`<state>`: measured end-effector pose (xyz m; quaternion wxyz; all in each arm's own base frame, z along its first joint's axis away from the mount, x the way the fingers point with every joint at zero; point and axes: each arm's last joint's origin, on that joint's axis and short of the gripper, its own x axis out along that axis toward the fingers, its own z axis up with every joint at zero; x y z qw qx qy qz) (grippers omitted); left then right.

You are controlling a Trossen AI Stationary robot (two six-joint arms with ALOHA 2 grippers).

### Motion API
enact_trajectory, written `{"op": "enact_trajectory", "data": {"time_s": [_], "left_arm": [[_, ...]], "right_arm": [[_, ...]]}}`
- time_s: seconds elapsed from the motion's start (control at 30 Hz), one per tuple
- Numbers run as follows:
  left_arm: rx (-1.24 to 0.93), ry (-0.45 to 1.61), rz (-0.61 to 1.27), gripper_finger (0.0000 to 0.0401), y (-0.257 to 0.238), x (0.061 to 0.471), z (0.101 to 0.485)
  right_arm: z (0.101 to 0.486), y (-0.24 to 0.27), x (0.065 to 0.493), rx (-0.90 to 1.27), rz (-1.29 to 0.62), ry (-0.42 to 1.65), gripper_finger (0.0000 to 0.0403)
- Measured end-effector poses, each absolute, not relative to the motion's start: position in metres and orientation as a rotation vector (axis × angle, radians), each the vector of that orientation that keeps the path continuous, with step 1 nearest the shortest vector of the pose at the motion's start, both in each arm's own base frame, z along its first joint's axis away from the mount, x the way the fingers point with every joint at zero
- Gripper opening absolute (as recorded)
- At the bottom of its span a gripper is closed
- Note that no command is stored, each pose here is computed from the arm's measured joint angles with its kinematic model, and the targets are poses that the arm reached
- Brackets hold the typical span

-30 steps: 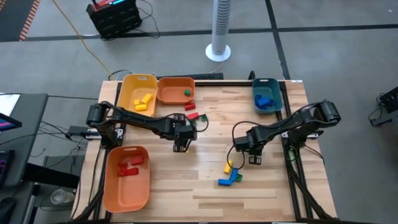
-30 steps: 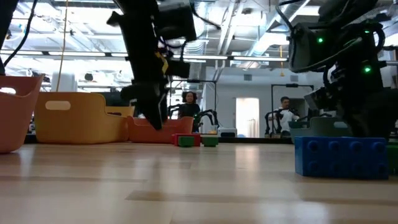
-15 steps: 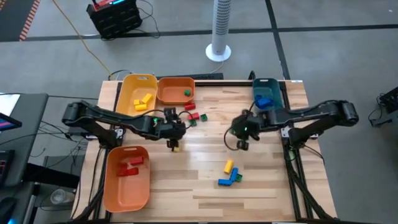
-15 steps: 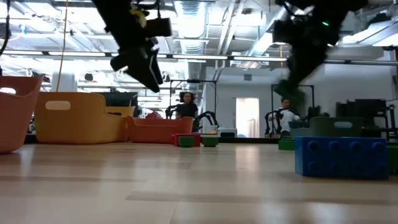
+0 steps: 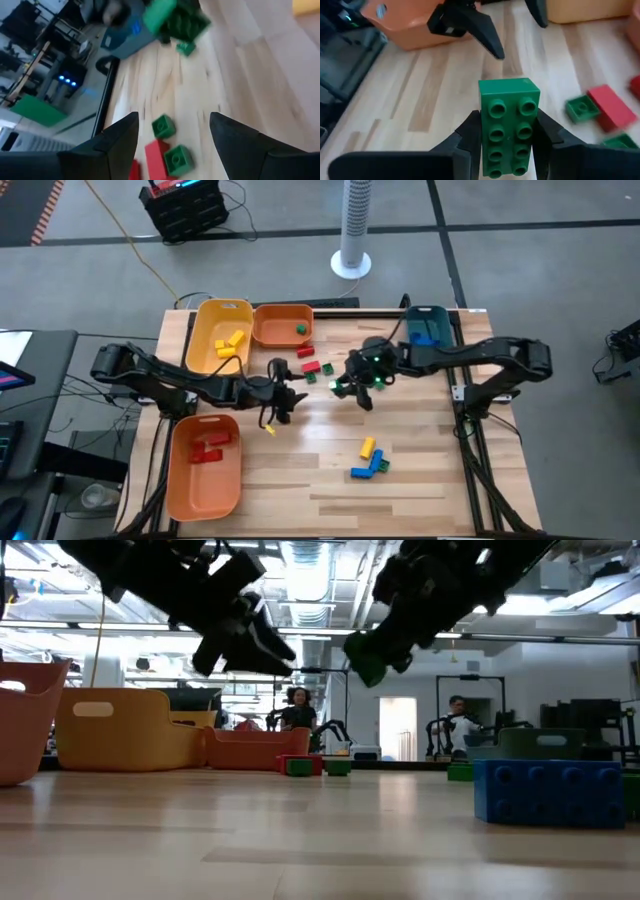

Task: Sort blocks
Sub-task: Put the green game piece into the top orange bin

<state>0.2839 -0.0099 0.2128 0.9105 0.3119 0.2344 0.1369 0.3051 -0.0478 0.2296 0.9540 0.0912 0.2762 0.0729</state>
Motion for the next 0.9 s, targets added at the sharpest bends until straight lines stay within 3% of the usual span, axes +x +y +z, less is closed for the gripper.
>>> {"op": "enact_trajectory", "data": {"time_s": [0.17, 0.47, 0.9], "left_arm": [[0.644, 0.44, 0.286, 0.024, -0.011, 0.29, 0.227], [0.609, 0.358, 0.191, 0.0243, -0.015, 0.301, 0.243], [0.673, 0.365, -0.046, 0.0247, -0.023, 0.306, 0.244]], "right_arm": [[0.22, -0.046, 0.32, 0.223, 0.179, 0.507, 0.0117], [0.237, -0.04, 0.33, 0.235, 0.262, 0.508, 0.0117], [0.236, -0.032, 0.357, 0.248, 0.296, 0.668, 0.0122]]}}
